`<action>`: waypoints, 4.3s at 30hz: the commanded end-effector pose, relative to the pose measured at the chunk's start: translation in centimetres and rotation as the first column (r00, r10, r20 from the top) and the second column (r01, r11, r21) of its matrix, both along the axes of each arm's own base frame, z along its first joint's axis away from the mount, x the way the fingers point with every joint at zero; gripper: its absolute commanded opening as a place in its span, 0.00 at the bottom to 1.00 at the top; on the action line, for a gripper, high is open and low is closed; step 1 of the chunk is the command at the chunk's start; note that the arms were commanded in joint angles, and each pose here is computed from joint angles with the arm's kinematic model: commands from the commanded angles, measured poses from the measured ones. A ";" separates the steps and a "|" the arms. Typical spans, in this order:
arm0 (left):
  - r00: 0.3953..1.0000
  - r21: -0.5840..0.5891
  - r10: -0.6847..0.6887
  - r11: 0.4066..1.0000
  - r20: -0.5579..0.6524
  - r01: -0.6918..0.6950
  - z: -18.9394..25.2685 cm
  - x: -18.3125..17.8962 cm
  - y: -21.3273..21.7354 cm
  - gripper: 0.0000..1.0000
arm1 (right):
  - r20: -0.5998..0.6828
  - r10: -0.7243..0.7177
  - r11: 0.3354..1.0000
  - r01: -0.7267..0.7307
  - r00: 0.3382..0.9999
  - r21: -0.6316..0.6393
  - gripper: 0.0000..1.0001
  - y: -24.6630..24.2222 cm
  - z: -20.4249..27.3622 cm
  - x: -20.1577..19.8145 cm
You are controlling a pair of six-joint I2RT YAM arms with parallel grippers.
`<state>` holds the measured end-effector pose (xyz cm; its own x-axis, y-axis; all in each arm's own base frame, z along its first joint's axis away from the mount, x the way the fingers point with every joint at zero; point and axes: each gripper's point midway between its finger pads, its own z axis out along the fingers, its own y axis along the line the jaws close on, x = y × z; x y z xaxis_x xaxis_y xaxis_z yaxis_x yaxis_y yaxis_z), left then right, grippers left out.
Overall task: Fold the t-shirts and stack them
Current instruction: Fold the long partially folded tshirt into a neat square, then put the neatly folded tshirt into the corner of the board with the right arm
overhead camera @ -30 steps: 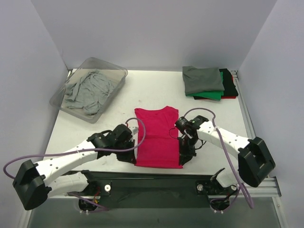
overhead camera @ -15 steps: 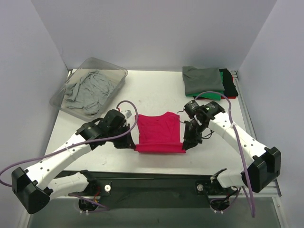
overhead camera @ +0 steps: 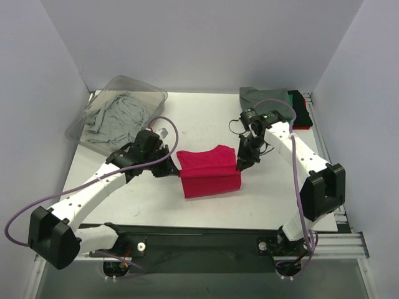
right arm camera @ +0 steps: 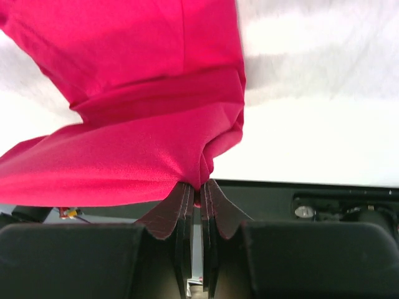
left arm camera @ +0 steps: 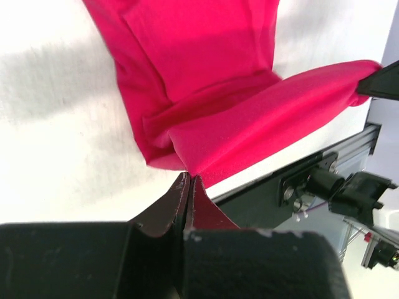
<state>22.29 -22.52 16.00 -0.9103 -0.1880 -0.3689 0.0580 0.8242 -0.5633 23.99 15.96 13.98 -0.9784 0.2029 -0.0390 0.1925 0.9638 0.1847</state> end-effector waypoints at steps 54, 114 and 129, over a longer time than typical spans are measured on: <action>0.995 -0.081 0.044 0.996 0.095 -0.036 -4.5 18.7 1.9 0.72 | 0.185 0.033 0.999 -0.040 0.982 0.033 0.65 0.6 -2.3 19.0; 0.993 -0.095 -0.002 0.995 -0.120 -0.010 -16.0 12.8 -0.6 0.17 | 0.095 0.134 0.910 -0.161 0.986 0.383 0.43 5.1 -15.7 11.7; 1.000 -0.128 -0.025 0.992 -0.016 0.022 -11.3 13.4 -2.0 0.54 | 0.200 0.123 0.916 -0.189 0.972 0.353 0.00 5.2 -11.4 13.4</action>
